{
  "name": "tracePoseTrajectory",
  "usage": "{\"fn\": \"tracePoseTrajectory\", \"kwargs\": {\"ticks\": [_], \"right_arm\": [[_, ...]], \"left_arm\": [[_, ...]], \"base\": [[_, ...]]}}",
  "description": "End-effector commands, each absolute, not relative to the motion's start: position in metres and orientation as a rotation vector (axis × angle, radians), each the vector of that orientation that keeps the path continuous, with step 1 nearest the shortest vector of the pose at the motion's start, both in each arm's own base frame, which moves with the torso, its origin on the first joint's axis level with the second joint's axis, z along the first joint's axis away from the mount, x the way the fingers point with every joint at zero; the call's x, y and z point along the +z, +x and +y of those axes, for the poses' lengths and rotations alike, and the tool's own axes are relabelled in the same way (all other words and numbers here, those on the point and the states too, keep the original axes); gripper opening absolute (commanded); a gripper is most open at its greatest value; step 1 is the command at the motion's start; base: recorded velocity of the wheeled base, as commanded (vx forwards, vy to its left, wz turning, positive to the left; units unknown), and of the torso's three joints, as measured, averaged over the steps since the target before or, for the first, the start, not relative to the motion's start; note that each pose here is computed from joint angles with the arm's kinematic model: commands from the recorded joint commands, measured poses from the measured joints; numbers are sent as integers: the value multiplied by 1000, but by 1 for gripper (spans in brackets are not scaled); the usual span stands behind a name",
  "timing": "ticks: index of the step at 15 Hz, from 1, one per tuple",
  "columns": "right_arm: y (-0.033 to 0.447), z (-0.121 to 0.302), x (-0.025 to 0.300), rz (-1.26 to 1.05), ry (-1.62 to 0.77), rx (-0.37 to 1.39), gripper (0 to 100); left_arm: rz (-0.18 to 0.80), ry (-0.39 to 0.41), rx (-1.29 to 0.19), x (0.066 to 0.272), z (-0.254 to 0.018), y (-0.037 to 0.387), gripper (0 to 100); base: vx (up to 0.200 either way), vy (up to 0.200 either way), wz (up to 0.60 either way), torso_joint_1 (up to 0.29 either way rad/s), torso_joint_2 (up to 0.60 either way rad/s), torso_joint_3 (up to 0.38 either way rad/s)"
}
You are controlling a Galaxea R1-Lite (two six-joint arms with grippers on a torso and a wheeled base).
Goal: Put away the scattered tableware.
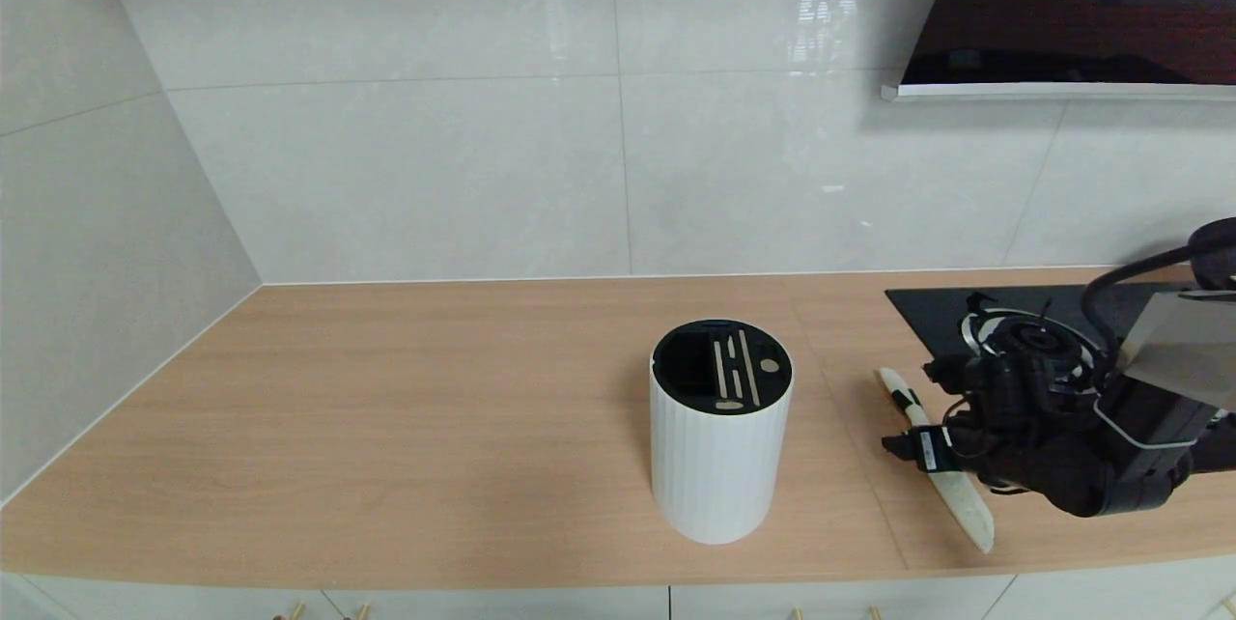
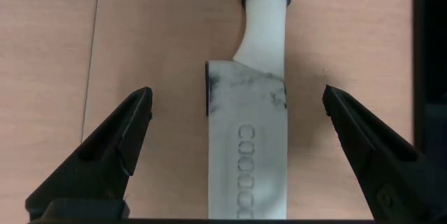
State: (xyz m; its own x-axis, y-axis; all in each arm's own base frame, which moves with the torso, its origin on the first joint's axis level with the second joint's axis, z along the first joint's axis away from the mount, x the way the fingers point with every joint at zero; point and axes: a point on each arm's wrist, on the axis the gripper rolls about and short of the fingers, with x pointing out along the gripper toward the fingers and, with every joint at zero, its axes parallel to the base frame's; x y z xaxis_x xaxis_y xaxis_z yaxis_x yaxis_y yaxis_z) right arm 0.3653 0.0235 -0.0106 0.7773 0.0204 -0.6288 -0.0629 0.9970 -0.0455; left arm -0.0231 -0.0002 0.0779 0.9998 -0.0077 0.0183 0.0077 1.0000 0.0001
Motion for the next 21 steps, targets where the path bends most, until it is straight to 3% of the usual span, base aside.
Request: {"fn": "tracePoseTrajectory", "kwargs": {"ticks": [1,9,10,21], "right_arm": [[366,24,-16,678,-65,45,100],[366,20,-18,672,-59,41,100],[366,20,-18,674,-58,40,0],[363,20,-17,677,-58,40,0]], "left_arm": [[-18,0,-8,78,0,-23,100],[-18,0,-8,78,0,-23,100],[-18,0,-8,78,0,-23,100],[-18,0,-8,78,0,-23,100]], "base": [[0,0,0,0,0,0],[0,0,0,0,0,0],[0,0,0,0,0,0],[0,0,0,0,0,0]]}}
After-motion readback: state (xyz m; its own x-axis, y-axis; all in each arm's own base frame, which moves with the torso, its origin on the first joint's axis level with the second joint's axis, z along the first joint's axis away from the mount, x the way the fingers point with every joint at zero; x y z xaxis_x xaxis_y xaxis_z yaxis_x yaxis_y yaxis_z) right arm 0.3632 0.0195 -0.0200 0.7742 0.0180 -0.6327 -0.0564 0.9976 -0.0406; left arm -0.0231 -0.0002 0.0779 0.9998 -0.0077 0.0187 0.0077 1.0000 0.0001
